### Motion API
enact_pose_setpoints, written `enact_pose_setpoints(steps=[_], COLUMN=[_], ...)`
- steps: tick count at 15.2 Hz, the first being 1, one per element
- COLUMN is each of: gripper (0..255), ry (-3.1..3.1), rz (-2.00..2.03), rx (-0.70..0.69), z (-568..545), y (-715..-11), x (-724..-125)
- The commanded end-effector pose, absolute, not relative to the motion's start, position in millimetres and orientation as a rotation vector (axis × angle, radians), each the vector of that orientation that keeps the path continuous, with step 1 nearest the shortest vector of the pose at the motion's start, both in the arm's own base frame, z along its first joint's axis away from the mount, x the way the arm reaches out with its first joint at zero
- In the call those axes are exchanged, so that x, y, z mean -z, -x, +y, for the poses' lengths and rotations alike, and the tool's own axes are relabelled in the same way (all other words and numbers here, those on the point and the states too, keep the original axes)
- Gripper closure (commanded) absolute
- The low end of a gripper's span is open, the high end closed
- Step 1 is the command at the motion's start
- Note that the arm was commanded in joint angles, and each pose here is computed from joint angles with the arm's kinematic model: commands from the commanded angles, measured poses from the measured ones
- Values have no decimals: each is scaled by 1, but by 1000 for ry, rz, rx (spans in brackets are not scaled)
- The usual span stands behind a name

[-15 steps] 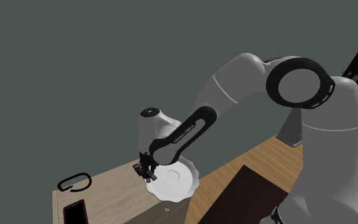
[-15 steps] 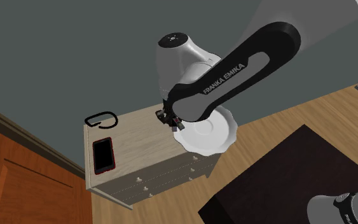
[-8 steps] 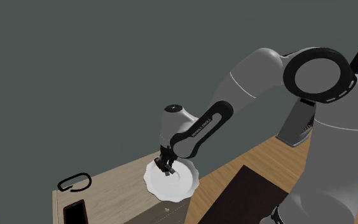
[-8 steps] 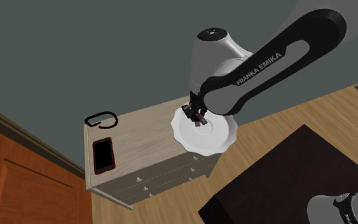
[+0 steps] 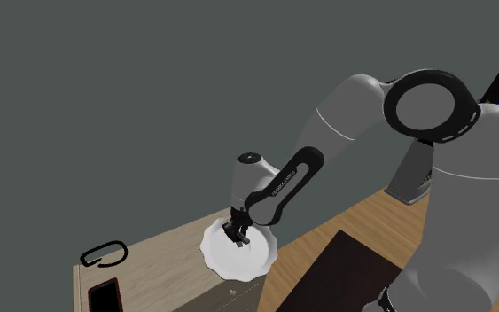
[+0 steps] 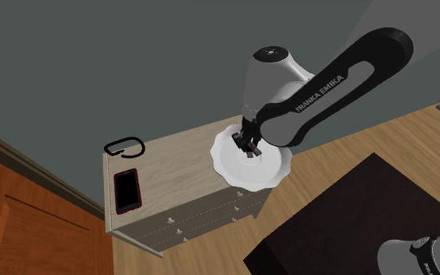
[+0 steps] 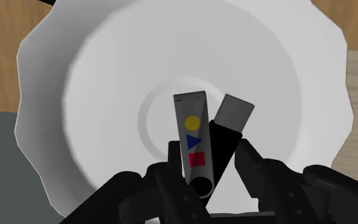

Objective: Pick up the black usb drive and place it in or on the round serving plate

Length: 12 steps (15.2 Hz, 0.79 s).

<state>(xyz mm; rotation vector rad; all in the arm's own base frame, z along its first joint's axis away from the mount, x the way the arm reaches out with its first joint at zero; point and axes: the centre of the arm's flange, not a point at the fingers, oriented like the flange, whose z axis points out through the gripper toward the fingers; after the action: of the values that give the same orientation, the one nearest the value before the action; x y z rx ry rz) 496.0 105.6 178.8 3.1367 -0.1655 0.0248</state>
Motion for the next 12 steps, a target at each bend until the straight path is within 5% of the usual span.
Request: enact_pose_setpoints(steps=[1, 12], gripper=[255, 255], ry=[-3137, -3137], rz=[-165, -165], rx=[-25, -25], z=[106, 106], y=[-496, -496], x=[-168, -135])
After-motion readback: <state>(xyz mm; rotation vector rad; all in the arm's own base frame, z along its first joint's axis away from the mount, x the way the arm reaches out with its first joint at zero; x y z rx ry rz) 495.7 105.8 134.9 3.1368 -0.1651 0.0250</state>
